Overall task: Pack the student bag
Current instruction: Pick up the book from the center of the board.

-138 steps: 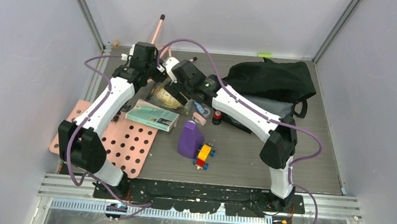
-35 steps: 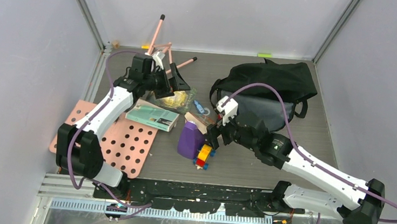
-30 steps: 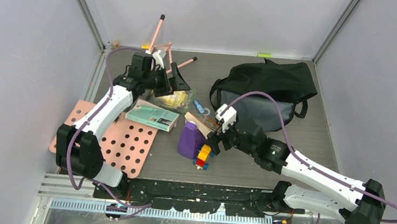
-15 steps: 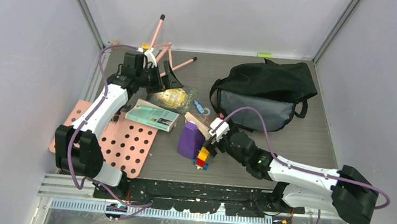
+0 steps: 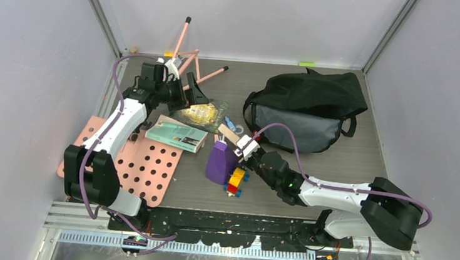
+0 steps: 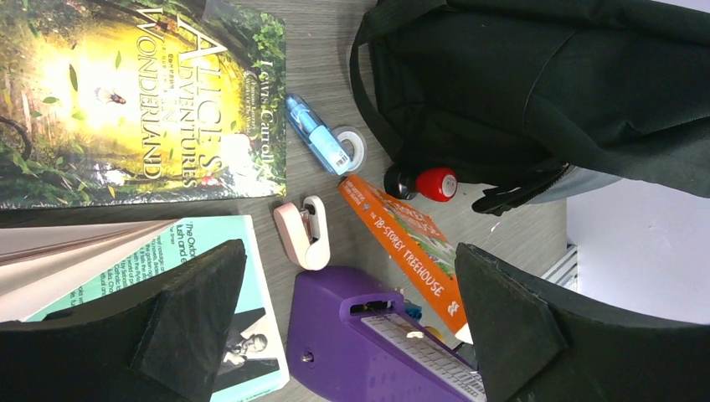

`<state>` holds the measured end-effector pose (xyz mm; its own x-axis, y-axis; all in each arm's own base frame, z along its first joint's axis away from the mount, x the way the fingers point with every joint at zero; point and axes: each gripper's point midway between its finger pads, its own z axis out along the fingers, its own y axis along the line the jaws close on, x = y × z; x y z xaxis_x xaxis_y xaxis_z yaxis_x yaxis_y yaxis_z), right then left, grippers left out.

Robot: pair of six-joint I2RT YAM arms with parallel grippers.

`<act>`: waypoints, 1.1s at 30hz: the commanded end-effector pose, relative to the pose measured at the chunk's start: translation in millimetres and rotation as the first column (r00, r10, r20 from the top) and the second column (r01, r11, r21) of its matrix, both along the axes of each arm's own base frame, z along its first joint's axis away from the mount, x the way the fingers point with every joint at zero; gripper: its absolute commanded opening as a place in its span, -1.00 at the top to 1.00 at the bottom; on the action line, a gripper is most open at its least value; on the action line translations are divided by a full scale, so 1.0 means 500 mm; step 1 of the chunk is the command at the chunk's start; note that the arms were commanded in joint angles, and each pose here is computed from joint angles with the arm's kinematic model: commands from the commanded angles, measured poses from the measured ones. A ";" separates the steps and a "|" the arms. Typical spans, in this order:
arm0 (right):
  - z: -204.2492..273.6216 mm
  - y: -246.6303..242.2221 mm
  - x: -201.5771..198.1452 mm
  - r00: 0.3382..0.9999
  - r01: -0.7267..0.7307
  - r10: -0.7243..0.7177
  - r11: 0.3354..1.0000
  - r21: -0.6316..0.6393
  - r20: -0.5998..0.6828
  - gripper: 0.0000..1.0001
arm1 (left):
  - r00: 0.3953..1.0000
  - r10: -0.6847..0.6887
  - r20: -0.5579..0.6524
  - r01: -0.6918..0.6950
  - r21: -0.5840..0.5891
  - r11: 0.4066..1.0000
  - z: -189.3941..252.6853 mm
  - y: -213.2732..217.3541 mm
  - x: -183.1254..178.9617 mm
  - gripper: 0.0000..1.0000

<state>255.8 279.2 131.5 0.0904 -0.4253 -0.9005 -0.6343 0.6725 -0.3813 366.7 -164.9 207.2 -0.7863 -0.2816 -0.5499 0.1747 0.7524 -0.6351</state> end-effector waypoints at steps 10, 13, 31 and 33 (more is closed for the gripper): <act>0.232 -0.048 -0.053 0.995 0.038 -0.017 0.974 0.222 -0.095 0.99 | 0.965 -0.112 0.235 0.110 0.021 0.994 0.089 -0.030 -0.020 -0.95; 0.305 -0.079 -0.062 0.994 0.070 -0.048 0.971 0.231 -0.097 0.99 | 0.933 -0.167 0.320 0.149 0.080 0.986 0.117 -0.053 -0.035 -0.94; 0.422 -0.367 -0.085 0.910 0.415 -0.412 0.900 -0.131 0.054 0.99 | 0.479 -0.655 0.584 0.496 0.435 0.751 0.189 -0.341 -0.157 -0.94; 0.443 -0.387 -0.078 0.891 0.453 -0.438 0.878 -0.154 0.120 0.99 | 0.403 -0.699 0.590 0.516 0.484 0.706 0.188 -0.379 -0.162 -0.96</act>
